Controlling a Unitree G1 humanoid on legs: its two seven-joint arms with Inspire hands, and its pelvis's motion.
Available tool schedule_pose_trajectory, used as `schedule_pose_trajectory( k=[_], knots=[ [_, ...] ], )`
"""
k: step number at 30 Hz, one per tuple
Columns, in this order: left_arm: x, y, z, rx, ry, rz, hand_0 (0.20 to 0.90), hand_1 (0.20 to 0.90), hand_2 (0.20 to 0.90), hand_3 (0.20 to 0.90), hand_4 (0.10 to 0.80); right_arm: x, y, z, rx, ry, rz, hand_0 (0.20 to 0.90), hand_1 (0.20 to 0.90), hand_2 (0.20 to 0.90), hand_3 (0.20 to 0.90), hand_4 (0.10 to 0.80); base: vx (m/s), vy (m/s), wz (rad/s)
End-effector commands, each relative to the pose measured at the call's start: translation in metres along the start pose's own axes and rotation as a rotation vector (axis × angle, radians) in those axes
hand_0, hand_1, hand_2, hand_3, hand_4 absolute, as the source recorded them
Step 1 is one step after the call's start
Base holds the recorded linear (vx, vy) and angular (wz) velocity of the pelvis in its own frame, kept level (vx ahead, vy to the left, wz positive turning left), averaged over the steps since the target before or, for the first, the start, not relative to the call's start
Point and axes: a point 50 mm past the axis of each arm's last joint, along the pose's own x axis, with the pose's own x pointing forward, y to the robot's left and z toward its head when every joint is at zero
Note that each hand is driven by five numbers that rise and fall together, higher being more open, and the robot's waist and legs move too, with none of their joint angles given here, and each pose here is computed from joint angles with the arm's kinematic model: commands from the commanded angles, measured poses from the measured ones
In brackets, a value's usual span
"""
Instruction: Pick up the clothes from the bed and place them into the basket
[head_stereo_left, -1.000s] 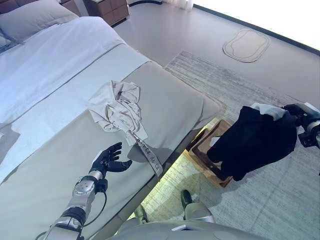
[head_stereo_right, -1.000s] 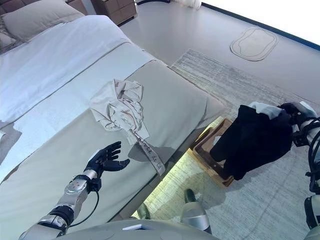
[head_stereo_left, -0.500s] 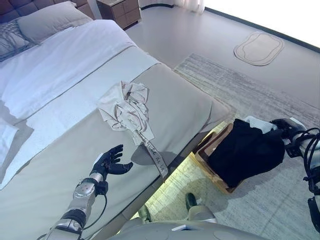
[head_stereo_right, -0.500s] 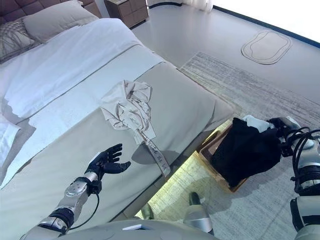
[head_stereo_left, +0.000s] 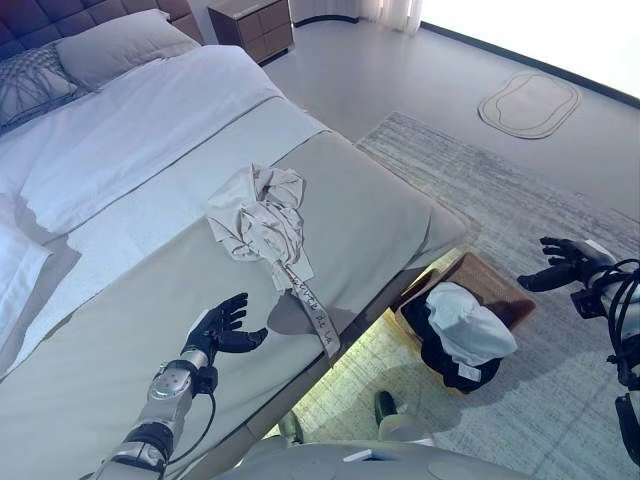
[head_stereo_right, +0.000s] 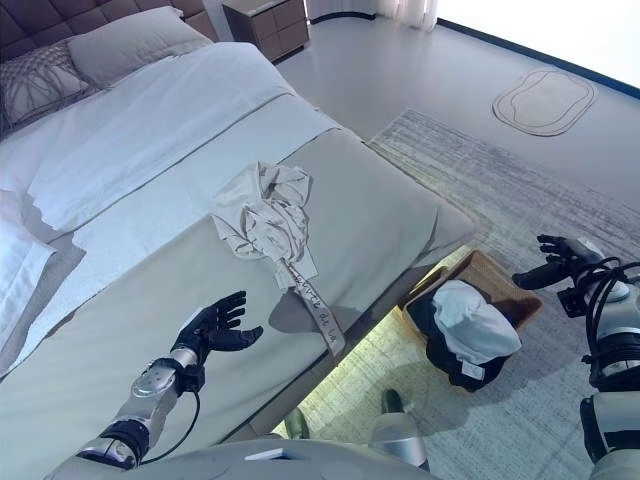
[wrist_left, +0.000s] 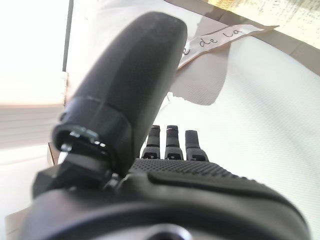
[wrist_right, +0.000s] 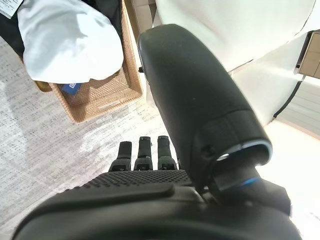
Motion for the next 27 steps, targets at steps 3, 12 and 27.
schedule_pose_trajectory(
  k=[3, 12, 27],
  knots=[
    [0.005, 0.017, 0.029, 0.043, -0.125, 0.04, 0.9, 0.9, 0.9, 0.9, 0.8, -0.008, -0.04, 0.049, -0.001, -0.211, -0.163, 0.9, 0.9, 0.9, 0.9, 0.8, 0.022, 0.016, 0.06],
    [0.001, 0.019, 0.02, -0.002, -0.104, 0.081, 0.9, 0.9, 0.9, 0.9, 0.8, -0.016, -0.035, 0.104, -0.092, -0.446, -0.21, 0.9, 0.9, 0.9, 0.9, 0.8, 0.029, 0.023, 0.11],
    [-0.011, 0.019, 0.002, 0.027, -0.053, 0.128, 0.9, 0.9, 0.9, 0.9, 0.8, -0.027, -0.002, 0.193, -0.381, -0.653, -0.258, 0.9, 0.9, 0.9, 0.9, 0.8, 0.071, 0.026, 0.29]
  ],
)
